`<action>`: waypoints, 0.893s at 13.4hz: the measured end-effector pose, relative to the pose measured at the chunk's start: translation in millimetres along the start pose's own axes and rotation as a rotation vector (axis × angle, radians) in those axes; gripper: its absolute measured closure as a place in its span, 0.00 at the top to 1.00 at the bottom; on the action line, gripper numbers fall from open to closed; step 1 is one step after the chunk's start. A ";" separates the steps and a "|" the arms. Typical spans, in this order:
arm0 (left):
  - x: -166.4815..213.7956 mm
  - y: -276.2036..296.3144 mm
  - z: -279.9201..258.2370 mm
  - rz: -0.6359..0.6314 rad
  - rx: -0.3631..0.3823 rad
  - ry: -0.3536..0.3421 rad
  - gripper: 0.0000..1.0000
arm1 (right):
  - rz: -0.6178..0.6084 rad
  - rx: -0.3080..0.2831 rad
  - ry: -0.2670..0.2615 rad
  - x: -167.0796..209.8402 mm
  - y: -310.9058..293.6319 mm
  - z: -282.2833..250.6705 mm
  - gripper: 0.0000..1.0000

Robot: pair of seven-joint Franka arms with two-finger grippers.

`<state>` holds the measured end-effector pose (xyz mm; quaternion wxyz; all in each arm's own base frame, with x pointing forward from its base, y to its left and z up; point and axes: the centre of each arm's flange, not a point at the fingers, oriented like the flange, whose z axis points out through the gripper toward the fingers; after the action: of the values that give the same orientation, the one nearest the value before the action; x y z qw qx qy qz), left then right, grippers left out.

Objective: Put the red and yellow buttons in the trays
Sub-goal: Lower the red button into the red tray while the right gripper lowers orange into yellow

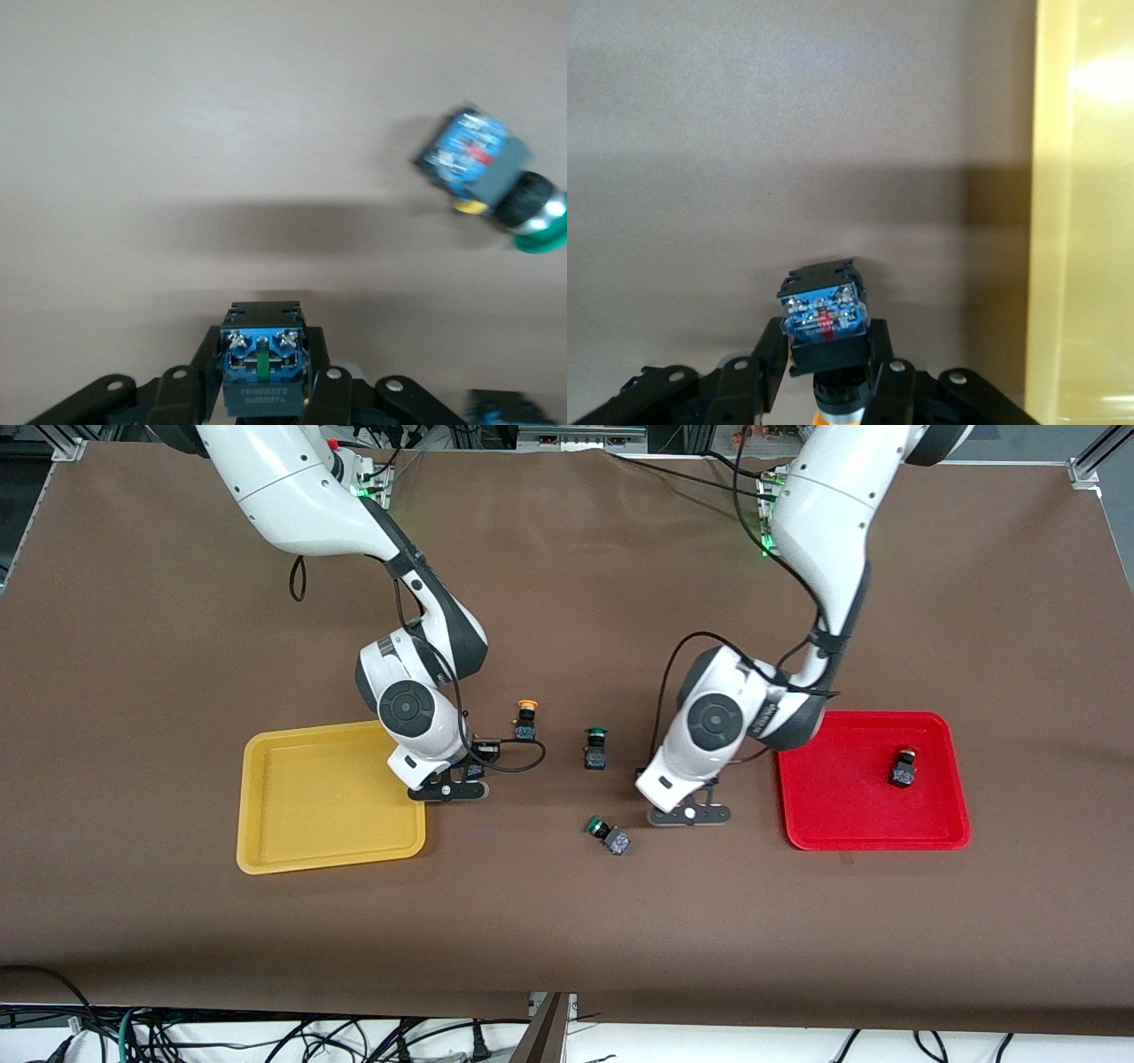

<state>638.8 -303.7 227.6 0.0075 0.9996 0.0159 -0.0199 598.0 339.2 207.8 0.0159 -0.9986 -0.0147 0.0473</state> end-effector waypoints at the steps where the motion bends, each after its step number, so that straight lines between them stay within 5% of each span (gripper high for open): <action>1: 9.5 -22.7 -11.6 0.019 0.002 -0.004 0.41 | 0.003 -0.008 -0.011 3.3 2.5 -7.4 0.42; 8: 7.0 -223.5 -27.4 0.203 -0.004 -0.084 0.41 | -0.174 -0.043 -0.042 55.0 114.2 -57.3 0.43; 12: -13.6 -322.7 10.0 0.257 -0.021 -0.056 0.41 | -0.246 -0.085 -0.062 71.5 197.5 -47.5 0.48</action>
<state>614.5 18.1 213.5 0.0210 0.9923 -0.1125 -0.0467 679.2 142.7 241.8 -0.0213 -0.9872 -0.1393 0.0753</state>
